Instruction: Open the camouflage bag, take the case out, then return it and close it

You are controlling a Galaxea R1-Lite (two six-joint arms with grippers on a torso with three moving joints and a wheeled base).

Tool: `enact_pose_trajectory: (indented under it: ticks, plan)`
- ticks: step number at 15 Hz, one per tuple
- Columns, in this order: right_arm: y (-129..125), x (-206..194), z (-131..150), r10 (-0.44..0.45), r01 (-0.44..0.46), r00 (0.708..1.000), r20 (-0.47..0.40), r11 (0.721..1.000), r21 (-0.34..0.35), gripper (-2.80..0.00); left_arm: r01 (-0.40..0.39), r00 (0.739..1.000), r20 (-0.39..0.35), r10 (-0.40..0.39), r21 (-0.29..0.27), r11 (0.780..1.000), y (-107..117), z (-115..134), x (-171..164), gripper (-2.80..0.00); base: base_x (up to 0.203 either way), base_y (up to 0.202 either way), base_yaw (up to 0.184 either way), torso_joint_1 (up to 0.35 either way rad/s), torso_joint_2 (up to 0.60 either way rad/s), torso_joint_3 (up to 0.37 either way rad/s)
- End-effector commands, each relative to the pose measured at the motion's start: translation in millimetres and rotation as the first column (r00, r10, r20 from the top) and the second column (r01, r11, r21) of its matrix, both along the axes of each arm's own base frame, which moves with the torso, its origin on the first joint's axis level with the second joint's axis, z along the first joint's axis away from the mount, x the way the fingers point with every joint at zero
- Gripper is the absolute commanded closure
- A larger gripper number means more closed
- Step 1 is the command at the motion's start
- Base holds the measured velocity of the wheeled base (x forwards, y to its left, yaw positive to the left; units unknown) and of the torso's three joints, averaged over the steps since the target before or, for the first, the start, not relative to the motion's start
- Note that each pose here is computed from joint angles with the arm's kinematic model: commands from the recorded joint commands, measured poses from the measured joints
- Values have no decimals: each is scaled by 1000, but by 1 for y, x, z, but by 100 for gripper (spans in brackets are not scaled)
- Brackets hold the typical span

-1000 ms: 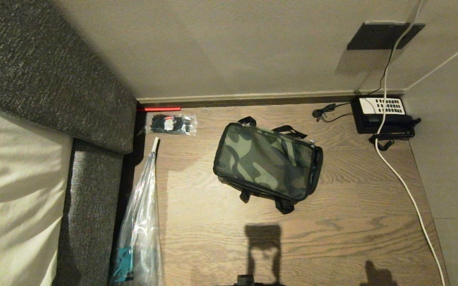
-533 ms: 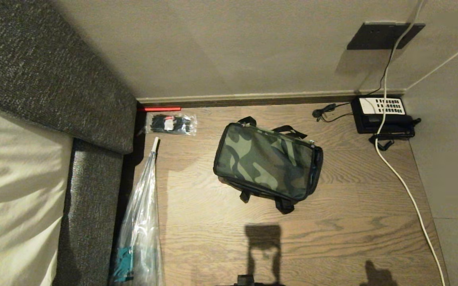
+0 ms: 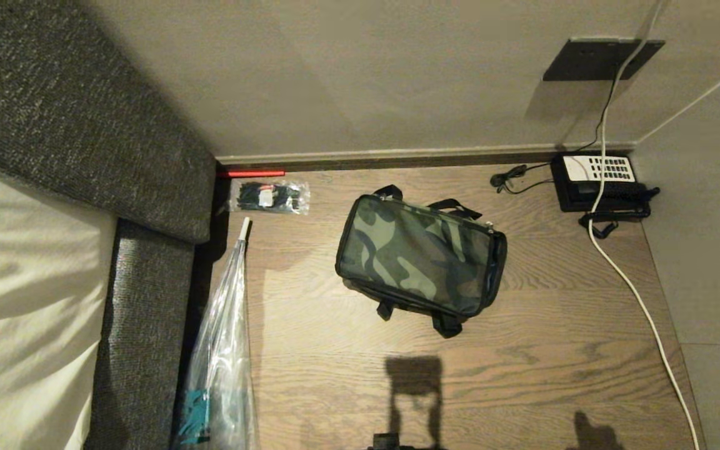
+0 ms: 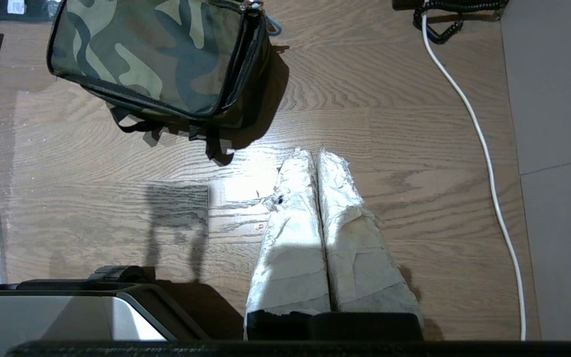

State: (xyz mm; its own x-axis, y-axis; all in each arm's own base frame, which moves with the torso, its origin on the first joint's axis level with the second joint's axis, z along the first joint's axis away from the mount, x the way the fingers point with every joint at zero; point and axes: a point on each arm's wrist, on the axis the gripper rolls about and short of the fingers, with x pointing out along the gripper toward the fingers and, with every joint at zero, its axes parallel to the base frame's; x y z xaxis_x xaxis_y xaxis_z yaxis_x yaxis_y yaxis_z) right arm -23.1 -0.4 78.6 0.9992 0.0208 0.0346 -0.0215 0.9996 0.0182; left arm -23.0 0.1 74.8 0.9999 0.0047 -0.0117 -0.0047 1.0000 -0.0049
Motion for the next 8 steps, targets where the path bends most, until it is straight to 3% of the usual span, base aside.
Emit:
enact_pose_trajectory:
  ticks: [1,8]
  plan:
    - [0,-1,-4,1,-1,1000,14,1000,0,0,-3,1000,3,3,-6,1000,0,0,0,0,0,0,0,6,4,134]
    - [0,-1,-4,1,-1,1000,14,1000,0,0,-3,1000,6,3,-9,1000,0,0,0,0,0,0,0,2,4,197]
